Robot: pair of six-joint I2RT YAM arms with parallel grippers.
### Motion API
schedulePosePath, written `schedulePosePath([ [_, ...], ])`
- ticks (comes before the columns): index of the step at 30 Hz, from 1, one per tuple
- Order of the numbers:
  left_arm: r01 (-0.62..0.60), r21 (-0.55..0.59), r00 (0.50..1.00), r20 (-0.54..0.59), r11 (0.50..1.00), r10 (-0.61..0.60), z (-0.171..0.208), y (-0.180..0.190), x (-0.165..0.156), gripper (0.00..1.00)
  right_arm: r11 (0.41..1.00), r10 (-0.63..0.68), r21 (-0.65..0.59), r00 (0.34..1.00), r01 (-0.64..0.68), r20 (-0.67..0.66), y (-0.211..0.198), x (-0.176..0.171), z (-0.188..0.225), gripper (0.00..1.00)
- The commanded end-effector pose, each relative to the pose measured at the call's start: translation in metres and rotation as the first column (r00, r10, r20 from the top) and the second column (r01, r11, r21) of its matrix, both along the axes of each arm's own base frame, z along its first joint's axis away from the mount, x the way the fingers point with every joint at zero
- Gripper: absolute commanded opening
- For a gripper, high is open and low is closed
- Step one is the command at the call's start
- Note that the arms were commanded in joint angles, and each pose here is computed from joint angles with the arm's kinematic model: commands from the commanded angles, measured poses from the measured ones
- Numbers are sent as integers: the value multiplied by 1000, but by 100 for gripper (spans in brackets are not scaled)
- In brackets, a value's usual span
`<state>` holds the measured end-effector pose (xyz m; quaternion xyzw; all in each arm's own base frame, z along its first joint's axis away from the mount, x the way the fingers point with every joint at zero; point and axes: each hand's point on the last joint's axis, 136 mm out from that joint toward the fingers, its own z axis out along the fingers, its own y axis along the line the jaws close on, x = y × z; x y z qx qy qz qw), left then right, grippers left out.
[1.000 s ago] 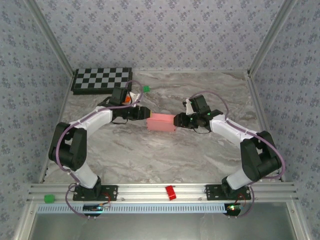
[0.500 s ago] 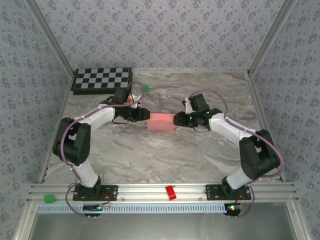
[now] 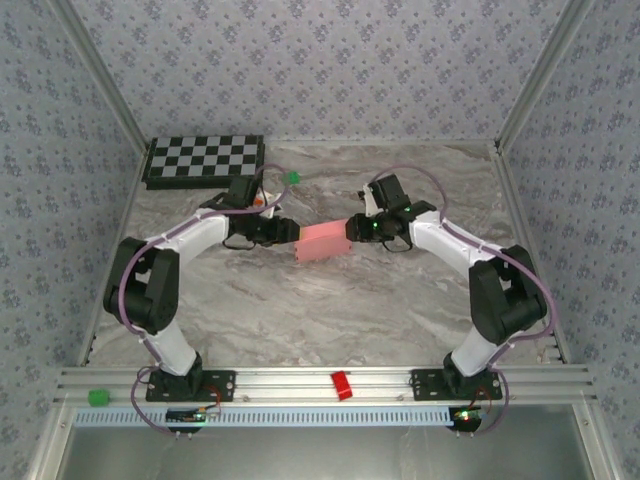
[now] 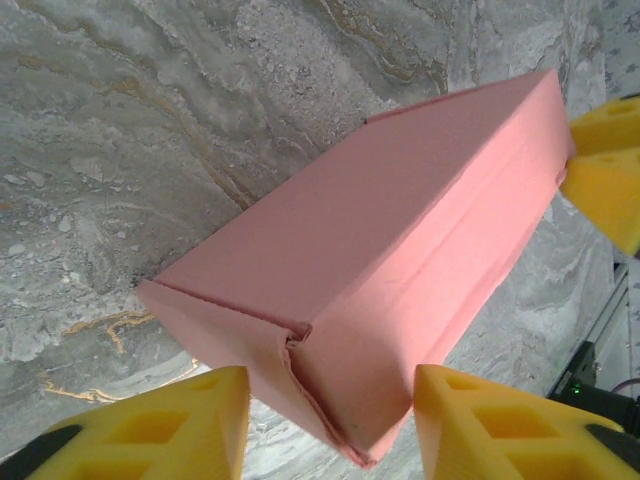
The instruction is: Fold the paper box
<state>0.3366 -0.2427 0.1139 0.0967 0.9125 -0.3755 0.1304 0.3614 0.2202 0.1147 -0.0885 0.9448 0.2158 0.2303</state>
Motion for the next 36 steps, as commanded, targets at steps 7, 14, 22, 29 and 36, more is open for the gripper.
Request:
schedulePosePath([
  [7,48,154,964,252,987,-87,52,7,18,70,991,29,-133,1000,-30,-10,-13,3,0,39],
  [14,205,336,870,367,919,-328,61,-15,20,83,998,50,-43,998,-48,40,-4,4,36,44],
  [22,405,512,725,326,758,-608,44,-40,11,86,998,-48,-31,997,50,56,-45,-13,40,50],
  [29,489,561,651,275,668,-707,29,-59,8,87,987,-156,-36,988,157,23,-90,-42,21,52],
  [36,517,587,631,230,623,-740,12,-68,8,83,973,-230,-24,973,230,-10,-116,-66,6,53],
])
